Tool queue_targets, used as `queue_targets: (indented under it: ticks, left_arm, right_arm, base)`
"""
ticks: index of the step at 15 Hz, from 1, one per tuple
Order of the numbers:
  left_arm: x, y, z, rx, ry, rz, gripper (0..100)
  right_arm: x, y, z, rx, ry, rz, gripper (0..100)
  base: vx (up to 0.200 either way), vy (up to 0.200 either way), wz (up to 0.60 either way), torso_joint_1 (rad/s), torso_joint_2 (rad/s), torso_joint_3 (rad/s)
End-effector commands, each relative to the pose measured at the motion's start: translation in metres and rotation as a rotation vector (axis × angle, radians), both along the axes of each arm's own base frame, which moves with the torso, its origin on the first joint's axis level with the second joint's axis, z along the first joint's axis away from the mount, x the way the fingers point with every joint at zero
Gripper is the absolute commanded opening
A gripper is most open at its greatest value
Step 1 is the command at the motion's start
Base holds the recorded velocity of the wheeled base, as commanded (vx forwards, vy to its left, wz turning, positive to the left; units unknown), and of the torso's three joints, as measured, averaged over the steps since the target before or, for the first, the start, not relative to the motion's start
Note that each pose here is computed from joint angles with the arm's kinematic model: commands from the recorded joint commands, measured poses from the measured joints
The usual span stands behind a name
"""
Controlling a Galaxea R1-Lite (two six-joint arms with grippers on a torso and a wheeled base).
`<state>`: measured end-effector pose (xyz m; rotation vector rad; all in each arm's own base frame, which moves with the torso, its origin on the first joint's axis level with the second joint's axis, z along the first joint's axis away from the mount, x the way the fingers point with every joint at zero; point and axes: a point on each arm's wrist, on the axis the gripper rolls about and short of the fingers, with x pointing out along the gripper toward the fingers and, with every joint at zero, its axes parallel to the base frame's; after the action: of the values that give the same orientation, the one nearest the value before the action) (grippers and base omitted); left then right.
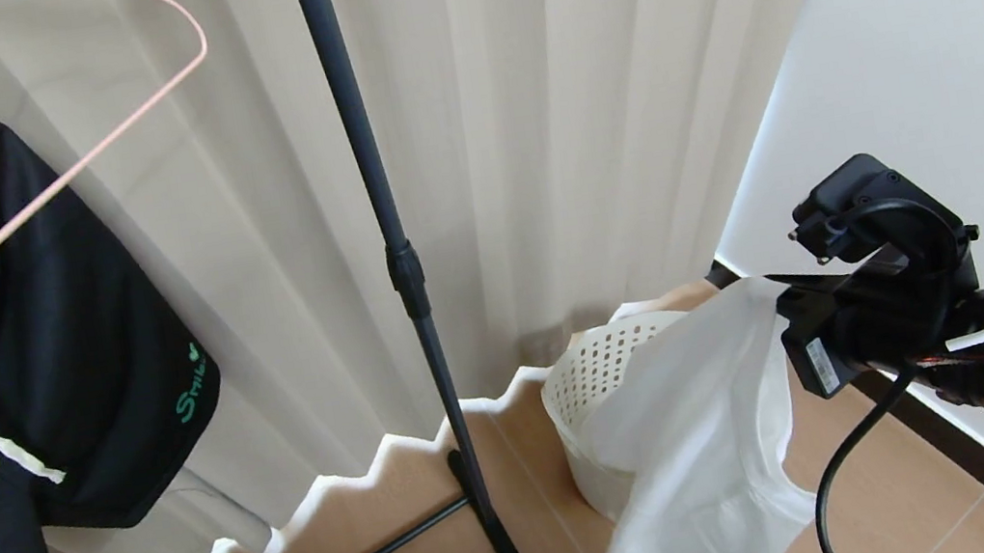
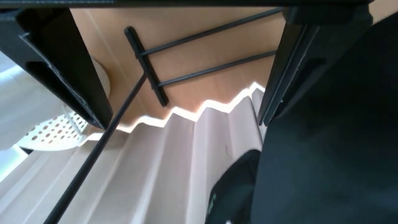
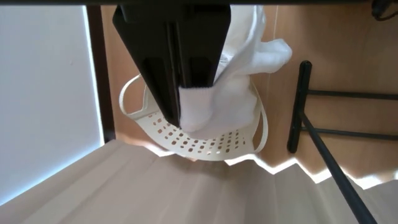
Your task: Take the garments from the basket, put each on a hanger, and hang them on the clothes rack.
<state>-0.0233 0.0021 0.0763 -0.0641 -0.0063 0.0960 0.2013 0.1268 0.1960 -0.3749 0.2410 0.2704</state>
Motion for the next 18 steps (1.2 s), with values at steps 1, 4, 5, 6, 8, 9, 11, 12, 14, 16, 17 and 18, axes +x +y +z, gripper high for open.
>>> queue_targets:
  ticks: [1, 4, 5, 6, 8, 9, 11, 12, 14, 16, 17, 18]
  left_arm:
    - [0.0, 0.0, 0.0001, 0.0, 0.002, 0.0, 100]
    - [0.0002, 0.0, -0.0003, 0.0, 0.003, 0.0, 100]
    - [0.0, 0.0, 0.0001, 0.0, 0.002, 0.0, 100]
    - [0.0002, 0.0, -0.0003, 0.001, 0.003, 0.0, 100]
    - [0.0002, 0.0, -0.0003, 0.0, 0.003, 0.0, 100]
    - [0.0002, 0.0, -0.0003, 0.0, 0.003, 0.0, 100]
    - [0.0002, 0.0, -0.0003, 0.0, 0.003, 0.0, 100]
    - [0.0002, 0.0, -0.0003, 0.0, 0.003, 0.0, 100]
    - [0.0002, 0.0, -0.0003, 0.0, 0.003, 0.0, 100]
    - [0.0002, 0.0, -0.0003, 0.0, 0.003, 0.0, 100]
    - [0.0002, 0.0, -0.0003, 0.0, 0.003, 0.002, 100]
    - [0.0002, 0.0, -0.0003, 0.0, 0.003, 0.002, 100]
  right_arm:
    - [-0.0006, -0.0003, 0.0016, 0.003, -0.006, 0.001, 0]
    - [-0.0007, -0.0004, 0.001, -0.01, -0.006, 0.004, 0]
    - [-0.0007, -0.0004, 0.0012, -0.009, -0.007, 0.004, 0]
    - [-0.0001, -0.0004, 0.0012, -0.009, -0.007, 0.002, 0]
    - [-0.0006, -0.0008, 0.0007, -0.012, -0.006, 0.001, 0]
    - [-0.0009, -0.0009, -0.0001, -0.013, -0.004, 0.003, 0]
    - [-0.0004, -0.0006, -0.0008, -0.023, -0.003, 0.005, 0]
    - [-0.0004, -0.0006, -0.0008, -0.023, -0.003, 0.005, 0]
    - [-0.0004, -0.0006, -0.0008, -0.023, -0.003, 0.005, 0]
    - [0.0006, -0.0004, -0.0019, -0.026, 0.001, 0.004, 0]
    - [0.0, -0.0008, -0.0024, -0.027, 0.002, 0.004, 0]
    - [0.0003, -0.0006, -0.0016, -0.025, -0.001, 0.004, 0]
  base:
    - [0.0, 0.0, 0.0, 0.115, -0.45, -0.149]
    - [0.0, 0.0, 0.0, 0.132, -0.48, -0.144]
    - [0.0, 0.0, 0.0, 0.159, -0.48, -0.139]
    - [0.0, 0.0, 0.0, 0.163, -0.5, -0.139]
    - [0.0, 0.0, 0.0, 0.173, -0.51, -0.173]
    - [0.0, 0.0, 0.0, 0.178, -0.53, -0.246]
    - [0.0, 0.0, 0.0, 0.195, -0.54, -0.31]
    - [0.0, 0.0, 0.0, 0.203, -0.54, -0.33]
    - [0.0, 0.0, 0.0, 0.217, -0.56, -0.229]
    - [0.0, 0.0, 0.0, 0.232, -0.6, -0.185]
    - [0.0, 0.0, 0.0, 0.232, -0.6, -0.227]
    - [0.0, 0.0, 0.0, 0.251, -0.62, -0.286]
